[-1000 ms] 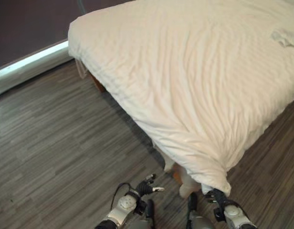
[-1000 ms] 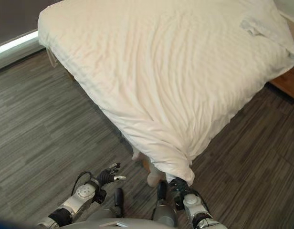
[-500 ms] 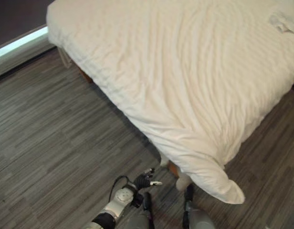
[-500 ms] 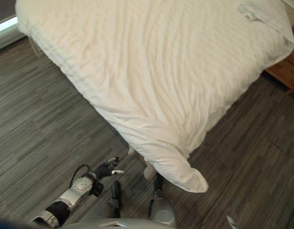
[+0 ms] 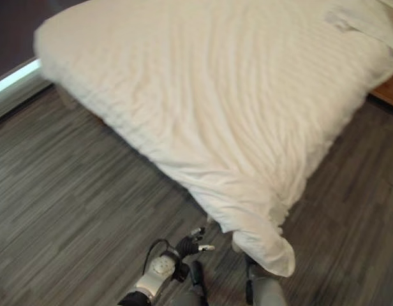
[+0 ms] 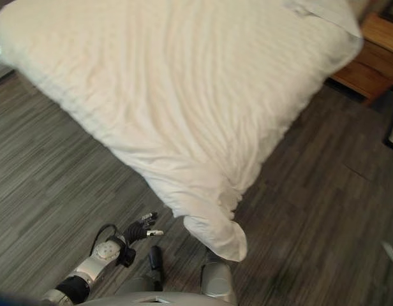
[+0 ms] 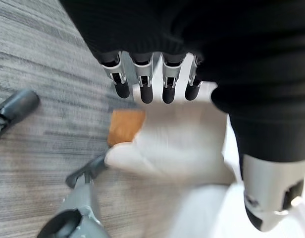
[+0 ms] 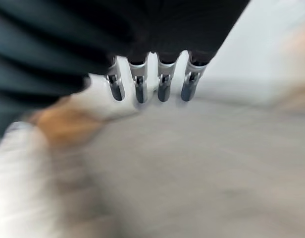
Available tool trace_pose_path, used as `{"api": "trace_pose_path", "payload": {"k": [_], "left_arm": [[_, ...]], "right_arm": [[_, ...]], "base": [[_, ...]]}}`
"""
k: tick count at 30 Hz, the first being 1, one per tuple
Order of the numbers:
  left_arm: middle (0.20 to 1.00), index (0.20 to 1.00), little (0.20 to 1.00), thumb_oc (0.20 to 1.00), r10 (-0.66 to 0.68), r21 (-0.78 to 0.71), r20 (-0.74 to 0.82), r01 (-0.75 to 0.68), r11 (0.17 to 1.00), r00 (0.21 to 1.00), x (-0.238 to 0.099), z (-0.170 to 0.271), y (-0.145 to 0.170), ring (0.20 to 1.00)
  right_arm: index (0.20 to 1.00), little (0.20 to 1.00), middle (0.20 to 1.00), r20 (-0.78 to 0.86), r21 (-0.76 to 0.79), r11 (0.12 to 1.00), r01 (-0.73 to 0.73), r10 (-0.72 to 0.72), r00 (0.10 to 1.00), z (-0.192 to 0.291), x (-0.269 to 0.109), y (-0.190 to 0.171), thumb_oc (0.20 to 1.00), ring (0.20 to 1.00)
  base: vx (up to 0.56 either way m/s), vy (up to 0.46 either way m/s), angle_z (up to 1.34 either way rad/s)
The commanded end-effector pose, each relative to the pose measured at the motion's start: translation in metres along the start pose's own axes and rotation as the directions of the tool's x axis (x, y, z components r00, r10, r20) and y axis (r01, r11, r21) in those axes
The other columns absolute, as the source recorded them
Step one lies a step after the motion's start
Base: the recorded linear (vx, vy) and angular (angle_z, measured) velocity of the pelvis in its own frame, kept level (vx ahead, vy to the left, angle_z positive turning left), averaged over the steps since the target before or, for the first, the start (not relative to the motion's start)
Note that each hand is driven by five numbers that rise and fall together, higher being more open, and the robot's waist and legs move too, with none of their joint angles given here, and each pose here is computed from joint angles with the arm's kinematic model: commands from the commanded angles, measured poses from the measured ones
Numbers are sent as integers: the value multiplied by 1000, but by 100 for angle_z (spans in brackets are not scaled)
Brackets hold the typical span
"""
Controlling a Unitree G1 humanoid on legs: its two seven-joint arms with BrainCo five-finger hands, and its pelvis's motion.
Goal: Making the bed.
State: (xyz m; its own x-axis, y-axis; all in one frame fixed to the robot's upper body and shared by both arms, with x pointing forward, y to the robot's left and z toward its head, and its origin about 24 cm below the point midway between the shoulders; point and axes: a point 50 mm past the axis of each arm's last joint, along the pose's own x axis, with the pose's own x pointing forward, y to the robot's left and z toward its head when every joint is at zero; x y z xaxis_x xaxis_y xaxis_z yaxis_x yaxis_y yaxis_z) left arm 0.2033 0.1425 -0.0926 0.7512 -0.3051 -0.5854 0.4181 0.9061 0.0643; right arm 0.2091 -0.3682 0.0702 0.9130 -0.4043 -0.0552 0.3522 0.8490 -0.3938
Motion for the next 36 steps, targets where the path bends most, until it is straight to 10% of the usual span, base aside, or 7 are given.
{"api": "trace_pose_path", "payload": {"k": [1,6,7,14,23,36], "left_arm": [[1000,1000,1000,1000,12,54,117,-18,998,993,11,27,-2,1000],[1000,1000,1000,1000,-40,71,90,33,997,995,9,19,-14,1000],[1000,1000,1000,1000,-60,76,77,54,996,995,9,16,-19,1000],[1000,1000,1000,1000,-86,66,68,82,994,994,13,14,-37,1000],[1000,1000,1000,1000,-106,85,106,98,992,989,14,21,-48,1000],[1000,1000,1000,1000,-92,97,126,80,992,988,17,27,-51,1000]], "right_arm": [[200,200,200,398,243,943,-227,116,910,71,1,48,200,200],[200,200,200,543,256,756,-602,403,737,109,-17,130,200,200],[200,200,200,570,236,602,-763,550,610,119,-31,170,200,200],[200,200,200,648,167,329,-930,674,355,160,-60,254,200,200],[200,200,200,676,-80,405,-911,693,249,200,-61,273,200,200],[200,200,200,765,97,460,-883,533,361,209,-52,249,200,200]], "base": [[-22,-34,-3],[-18,-33,11],[-11,-40,7],[-20,-27,15],[-28,-6,6],[0,0,0]]}}
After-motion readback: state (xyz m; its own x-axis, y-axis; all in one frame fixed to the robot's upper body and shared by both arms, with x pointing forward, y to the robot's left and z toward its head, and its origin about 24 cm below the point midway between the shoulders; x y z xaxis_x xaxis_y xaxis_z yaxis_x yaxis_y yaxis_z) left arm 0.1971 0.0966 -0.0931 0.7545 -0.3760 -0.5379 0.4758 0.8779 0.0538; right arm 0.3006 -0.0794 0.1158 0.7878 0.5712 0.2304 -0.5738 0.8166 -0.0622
